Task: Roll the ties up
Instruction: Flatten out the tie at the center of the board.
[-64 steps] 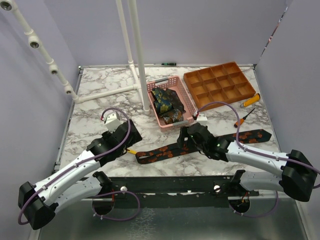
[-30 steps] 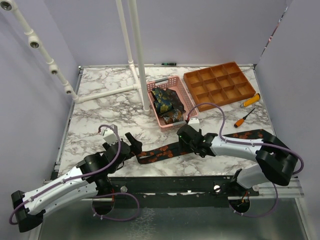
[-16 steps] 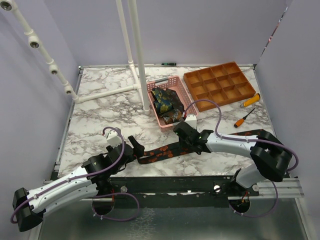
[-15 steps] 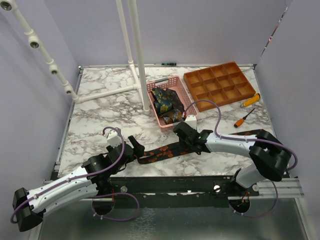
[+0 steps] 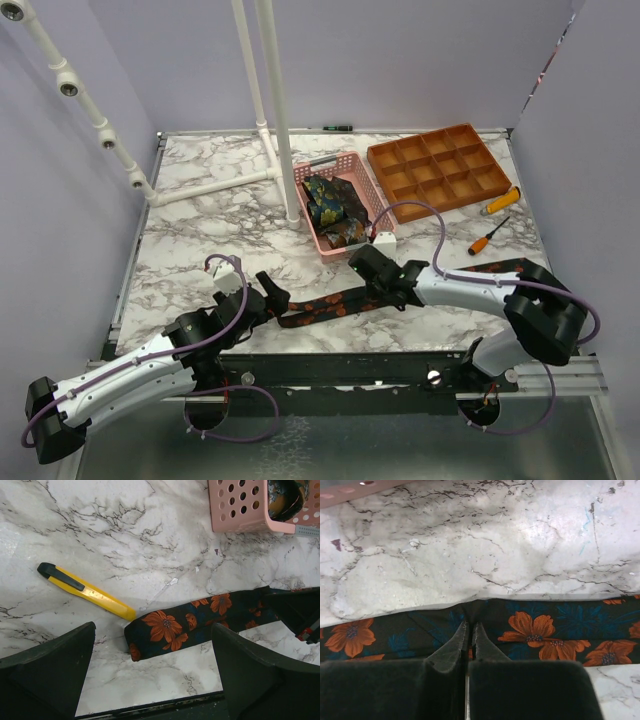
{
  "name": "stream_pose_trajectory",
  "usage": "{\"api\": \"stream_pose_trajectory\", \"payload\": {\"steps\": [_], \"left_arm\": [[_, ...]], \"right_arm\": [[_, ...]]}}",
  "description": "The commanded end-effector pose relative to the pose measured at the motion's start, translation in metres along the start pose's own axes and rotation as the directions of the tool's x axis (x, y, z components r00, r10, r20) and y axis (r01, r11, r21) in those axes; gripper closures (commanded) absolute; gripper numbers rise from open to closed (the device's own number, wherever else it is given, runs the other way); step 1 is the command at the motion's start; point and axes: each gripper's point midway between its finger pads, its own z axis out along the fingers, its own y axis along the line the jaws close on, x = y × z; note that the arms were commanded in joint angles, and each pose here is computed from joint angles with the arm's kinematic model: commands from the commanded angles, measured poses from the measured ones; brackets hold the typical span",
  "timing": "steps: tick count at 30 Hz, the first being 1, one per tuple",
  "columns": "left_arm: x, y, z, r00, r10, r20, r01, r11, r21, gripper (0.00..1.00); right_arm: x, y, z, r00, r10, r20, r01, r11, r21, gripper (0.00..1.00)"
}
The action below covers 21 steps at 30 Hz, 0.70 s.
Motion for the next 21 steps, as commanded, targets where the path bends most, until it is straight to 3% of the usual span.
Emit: {"api": "stream_pose_trajectory", "payload": {"steps": [1, 8, 21], "left_arm": [[-0.001, -0.005, -0.002, 1.0, -0.007, -0.004, 0.007, 1.0, 0.022, 0.01], [-0.003, -0.008, -0.003, 1.0, -0.003, -0.003, 0.003, 1.0, 0.024, 0.01], [0.002, -0.003, -0.004, 1.0, -0.003, -0.024, 0.003, 1.0, 0.011, 0.01]], "right_arm": [[-0.004, -0.004, -0.023, 1.0, 0.014, 0.004, -0.014, 0.999, -0.033, 1.0], [-0.005, 0.005, -0.048, 1.0, -0.016, -0.013, 0.014, 0.988, -0.153, 1.0], [0.041, 0.001, -0.026, 0.992, -0.04, -0.12, 0.019, 0.984, -0.176, 1.0]]}}
